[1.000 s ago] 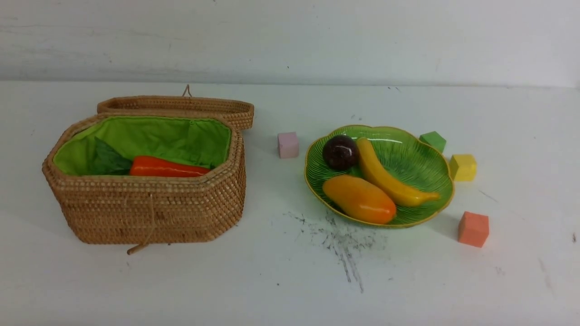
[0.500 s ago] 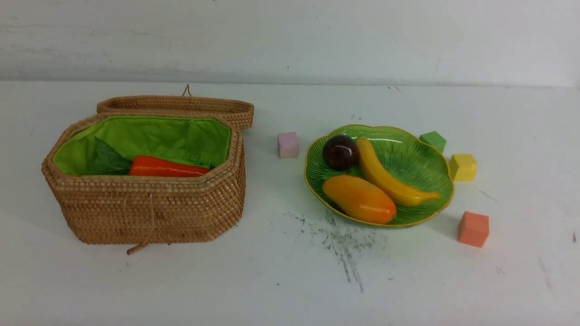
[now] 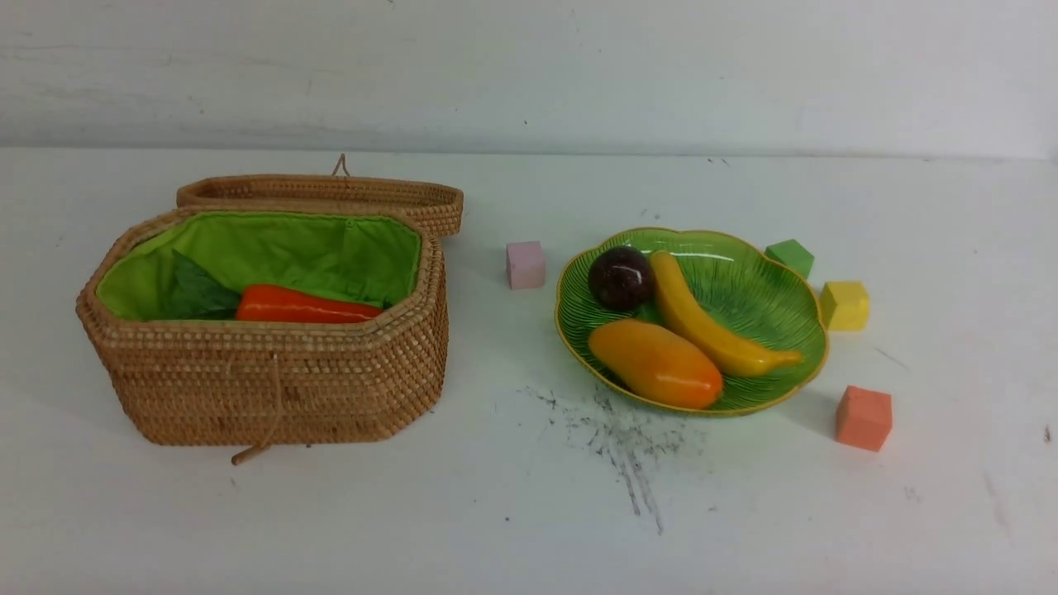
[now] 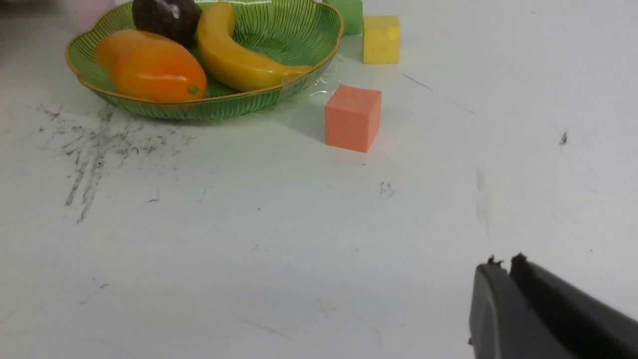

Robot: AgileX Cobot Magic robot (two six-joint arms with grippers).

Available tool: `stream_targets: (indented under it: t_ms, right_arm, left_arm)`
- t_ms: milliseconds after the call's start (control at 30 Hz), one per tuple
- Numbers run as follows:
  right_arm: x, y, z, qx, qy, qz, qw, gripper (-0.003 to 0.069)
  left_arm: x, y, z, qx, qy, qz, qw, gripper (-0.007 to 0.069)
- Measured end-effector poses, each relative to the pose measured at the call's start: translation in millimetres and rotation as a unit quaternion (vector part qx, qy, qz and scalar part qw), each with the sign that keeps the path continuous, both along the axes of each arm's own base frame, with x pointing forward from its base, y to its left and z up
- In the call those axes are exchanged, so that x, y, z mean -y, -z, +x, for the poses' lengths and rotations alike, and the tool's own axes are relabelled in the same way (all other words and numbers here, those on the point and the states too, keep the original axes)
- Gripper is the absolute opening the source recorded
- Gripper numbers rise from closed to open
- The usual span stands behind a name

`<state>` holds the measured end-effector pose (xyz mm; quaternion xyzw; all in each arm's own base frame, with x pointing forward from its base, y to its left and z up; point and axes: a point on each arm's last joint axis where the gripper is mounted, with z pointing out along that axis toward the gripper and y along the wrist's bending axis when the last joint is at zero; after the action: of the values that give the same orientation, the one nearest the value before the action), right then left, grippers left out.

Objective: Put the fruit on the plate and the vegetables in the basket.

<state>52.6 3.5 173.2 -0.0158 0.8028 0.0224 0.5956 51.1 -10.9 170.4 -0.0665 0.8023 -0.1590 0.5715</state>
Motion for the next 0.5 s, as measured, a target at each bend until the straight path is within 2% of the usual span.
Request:
stream_targets:
  t_ms: [500]
  right_arm:
    - [0.0,0.0,0.0,0.000,0.000,0.000,1.000,0.0065]
  left_arm:
    - [0.0,0.0,0.0,0.000,0.000,0.000,1.000,-0.0009]
